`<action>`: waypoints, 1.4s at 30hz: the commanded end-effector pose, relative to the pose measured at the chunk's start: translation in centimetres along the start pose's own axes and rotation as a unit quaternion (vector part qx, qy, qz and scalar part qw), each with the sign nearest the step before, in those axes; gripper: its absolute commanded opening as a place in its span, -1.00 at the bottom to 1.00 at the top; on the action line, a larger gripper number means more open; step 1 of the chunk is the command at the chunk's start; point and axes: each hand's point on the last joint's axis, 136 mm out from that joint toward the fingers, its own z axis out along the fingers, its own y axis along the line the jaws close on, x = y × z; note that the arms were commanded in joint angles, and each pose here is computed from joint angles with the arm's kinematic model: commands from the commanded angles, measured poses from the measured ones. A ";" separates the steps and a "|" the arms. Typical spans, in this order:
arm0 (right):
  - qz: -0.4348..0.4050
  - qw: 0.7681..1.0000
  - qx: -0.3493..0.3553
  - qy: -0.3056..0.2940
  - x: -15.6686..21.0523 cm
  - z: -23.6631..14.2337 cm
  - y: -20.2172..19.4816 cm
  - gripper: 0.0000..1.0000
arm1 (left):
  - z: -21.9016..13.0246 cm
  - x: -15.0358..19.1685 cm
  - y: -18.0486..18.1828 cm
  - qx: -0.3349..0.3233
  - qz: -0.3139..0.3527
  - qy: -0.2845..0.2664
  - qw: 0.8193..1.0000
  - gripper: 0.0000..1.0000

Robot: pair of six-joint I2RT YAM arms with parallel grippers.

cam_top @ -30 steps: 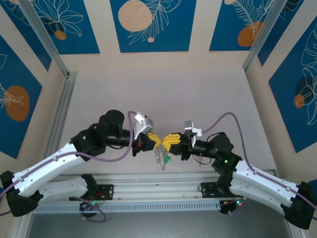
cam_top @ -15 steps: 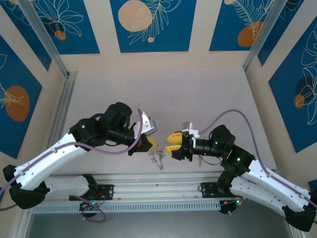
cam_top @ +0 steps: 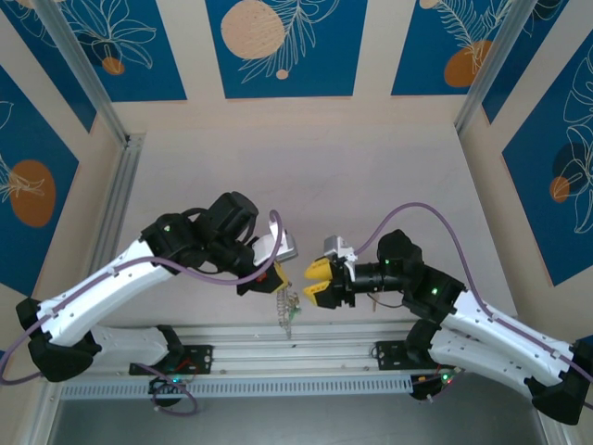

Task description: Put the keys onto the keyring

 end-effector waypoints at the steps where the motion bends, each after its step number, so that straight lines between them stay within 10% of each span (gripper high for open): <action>1: -0.014 0.999 -0.039 -0.015 -1.5 0.2 1.5 -0.09 | -0.7 -1.0 -1.5 0.026 0.026 -0.011 0.999 -1.00; 15: -0.019 0.997 -0.069 -0.016 -2.2 2.4 2.0 -0.20 | -0.1 -1.2 -2.3 0.039 0.038 -0.003 0.999 -1.00; 25: -0.020 0.998 -0.063 -0.009 -1.8 2.6 1.7 -0.77 | 0.2 -0.8 -2.1 0.037 0.039 0.002 0.999 -1.00; 42: -0.027 0.999 -0.036 -0.005 -1.5 1.9 1.2 -0.47 | -0.1 -0.5 -2.3 0.036 0.037 0.006 0.999 -1.00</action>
